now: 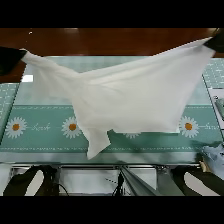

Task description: Fold the shirts.

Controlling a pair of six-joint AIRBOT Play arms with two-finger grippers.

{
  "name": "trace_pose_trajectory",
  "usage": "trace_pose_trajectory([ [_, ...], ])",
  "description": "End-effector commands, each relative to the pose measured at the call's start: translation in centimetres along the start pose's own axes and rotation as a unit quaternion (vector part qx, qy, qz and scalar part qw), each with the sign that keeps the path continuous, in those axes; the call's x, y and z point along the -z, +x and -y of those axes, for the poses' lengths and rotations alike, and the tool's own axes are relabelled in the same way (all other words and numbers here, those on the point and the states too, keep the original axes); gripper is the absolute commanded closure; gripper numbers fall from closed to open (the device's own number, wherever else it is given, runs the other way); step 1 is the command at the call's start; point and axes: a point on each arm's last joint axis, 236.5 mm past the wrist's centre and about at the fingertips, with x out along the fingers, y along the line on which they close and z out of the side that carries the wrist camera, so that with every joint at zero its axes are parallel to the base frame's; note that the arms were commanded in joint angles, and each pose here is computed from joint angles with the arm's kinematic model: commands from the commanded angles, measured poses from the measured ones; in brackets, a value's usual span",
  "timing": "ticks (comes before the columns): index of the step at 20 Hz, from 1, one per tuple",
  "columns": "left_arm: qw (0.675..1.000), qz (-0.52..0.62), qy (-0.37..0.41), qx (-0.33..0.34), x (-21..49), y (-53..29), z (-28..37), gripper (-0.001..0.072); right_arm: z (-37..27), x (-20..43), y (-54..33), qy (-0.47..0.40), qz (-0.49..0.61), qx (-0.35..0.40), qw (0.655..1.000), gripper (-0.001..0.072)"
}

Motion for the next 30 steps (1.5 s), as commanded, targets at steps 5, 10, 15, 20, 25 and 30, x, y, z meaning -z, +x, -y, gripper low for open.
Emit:
trace_pose_trajectory([
  [5,0.996,-0.044,-0.051,-0.06,4.2,13.3,-11.0,0.0683,4.1,-3.8,16.3,0.083,0.05,-0.001,0.995,0.0688],
  [10,0.978,-0.168,-0.102,-0.066,14.1,19.9,-14.5,0.0683,6.3,1.9,23.5,0.144,-0.044,0.009,0.989,0.0688],
  [15,0.955,-0.251,-0.147,-0.05,18.9,20.1,-16.0,0.0682,6.6,7.7,26.4,0.144,-0.144,0.004,0.979,0.05],
  [20,0.948,-0.264,-0.178,-0.006,13.2,15.7,-16.7,-0.0013,6.7,3.6,20.9,0.034,-0.09,0.003,0.995,0.033],
  [25,0.896,-0.359,-0.26,-0.018,13.5,6.7,-17.6,0.0195,16.6,5.1,9.3,-0.076,-0.166,0.202,0.962,0.0285],
  [30,0.831,-0.477,-0.277,-0.071,24.8,1.4,-17.0,0.0147,19.0,12.0,6.8,0.083,-0.231,0.122,0.962,0.0267],
])
